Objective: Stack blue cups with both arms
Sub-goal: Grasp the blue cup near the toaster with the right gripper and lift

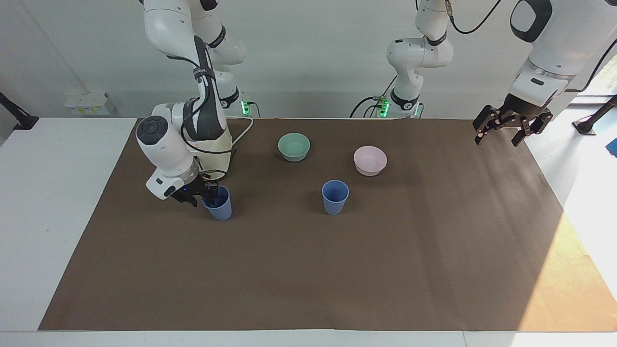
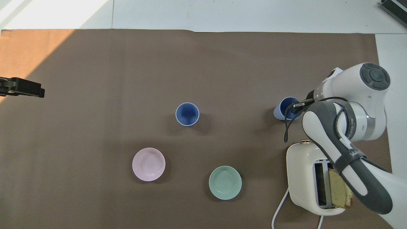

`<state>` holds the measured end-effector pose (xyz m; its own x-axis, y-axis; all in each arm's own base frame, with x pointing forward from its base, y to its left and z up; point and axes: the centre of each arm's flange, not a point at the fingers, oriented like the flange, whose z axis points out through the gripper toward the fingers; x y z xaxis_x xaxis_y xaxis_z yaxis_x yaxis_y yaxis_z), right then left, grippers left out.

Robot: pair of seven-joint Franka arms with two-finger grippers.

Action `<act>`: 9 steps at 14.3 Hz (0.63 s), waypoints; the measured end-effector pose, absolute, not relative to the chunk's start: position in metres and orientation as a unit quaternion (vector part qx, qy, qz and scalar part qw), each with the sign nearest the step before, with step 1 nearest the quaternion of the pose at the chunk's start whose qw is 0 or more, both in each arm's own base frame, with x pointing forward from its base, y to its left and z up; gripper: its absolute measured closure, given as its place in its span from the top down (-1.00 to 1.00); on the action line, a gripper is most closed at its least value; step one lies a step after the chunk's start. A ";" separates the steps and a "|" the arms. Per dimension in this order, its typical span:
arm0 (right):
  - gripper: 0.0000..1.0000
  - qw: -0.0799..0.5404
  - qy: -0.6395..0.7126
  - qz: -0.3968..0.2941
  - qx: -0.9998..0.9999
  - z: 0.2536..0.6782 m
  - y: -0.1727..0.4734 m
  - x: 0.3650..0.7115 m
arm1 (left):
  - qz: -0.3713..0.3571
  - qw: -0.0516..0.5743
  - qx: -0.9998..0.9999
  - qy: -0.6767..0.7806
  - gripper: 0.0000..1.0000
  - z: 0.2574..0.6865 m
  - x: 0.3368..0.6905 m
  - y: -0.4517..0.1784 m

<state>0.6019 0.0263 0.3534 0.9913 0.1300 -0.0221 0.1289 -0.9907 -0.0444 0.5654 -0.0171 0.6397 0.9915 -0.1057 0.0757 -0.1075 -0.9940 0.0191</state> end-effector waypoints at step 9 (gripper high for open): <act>-0.91 0.025 -0.083 0.031 -0.996 0.411 0.037 0.612 | 0.013 0.012 0.997 -0.082 1.00 0.645 0.556 -0.003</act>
